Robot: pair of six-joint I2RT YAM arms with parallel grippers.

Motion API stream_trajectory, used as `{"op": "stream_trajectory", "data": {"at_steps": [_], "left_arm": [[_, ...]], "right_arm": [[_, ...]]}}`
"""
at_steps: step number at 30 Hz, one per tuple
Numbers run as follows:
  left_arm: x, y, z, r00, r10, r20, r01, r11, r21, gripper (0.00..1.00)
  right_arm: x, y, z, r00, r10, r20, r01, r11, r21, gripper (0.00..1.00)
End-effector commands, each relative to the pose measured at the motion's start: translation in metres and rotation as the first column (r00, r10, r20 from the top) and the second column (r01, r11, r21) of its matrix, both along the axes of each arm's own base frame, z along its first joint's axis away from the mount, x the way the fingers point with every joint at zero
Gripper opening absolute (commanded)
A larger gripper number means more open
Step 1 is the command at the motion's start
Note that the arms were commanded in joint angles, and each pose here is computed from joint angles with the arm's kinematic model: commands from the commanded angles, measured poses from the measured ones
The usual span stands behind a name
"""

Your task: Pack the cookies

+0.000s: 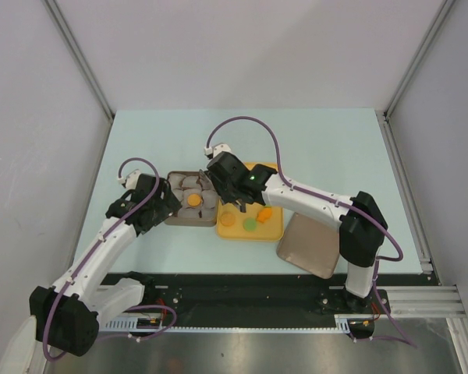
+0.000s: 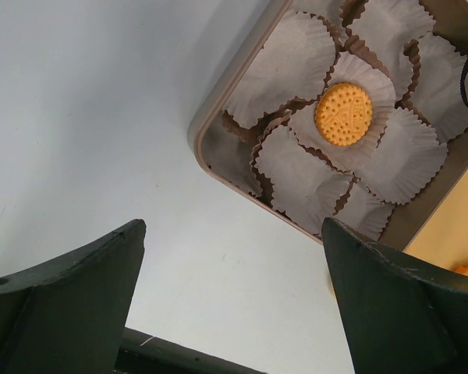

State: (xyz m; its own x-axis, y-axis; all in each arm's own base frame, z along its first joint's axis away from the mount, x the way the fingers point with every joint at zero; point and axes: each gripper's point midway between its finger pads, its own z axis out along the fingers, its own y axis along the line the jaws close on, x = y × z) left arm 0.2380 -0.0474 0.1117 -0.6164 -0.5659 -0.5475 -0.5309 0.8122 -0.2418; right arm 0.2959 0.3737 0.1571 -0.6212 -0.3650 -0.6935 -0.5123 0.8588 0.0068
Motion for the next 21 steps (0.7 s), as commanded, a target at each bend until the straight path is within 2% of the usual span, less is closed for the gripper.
{"op": "stream_trajectory", "data": {"at_steps": [1,21], "left_arm": [[0.003,-0.001,-0.001,1.0,-0.007,0.011,0.007,1.0,0.0,1.0],[0.002,-0.002,-0.002,1.0,-0.008,0.007,0.008,1.0,-0.001,1.0]], "right_arm": [[0.006,-0.001,0.025,0.998,-0.023,0.053,0.02,0.998,0.051,0.43],[0.001,-0.001,0.037,0.997,-0.031,0.072,0.026,0.997,0.071,0.47]]}}
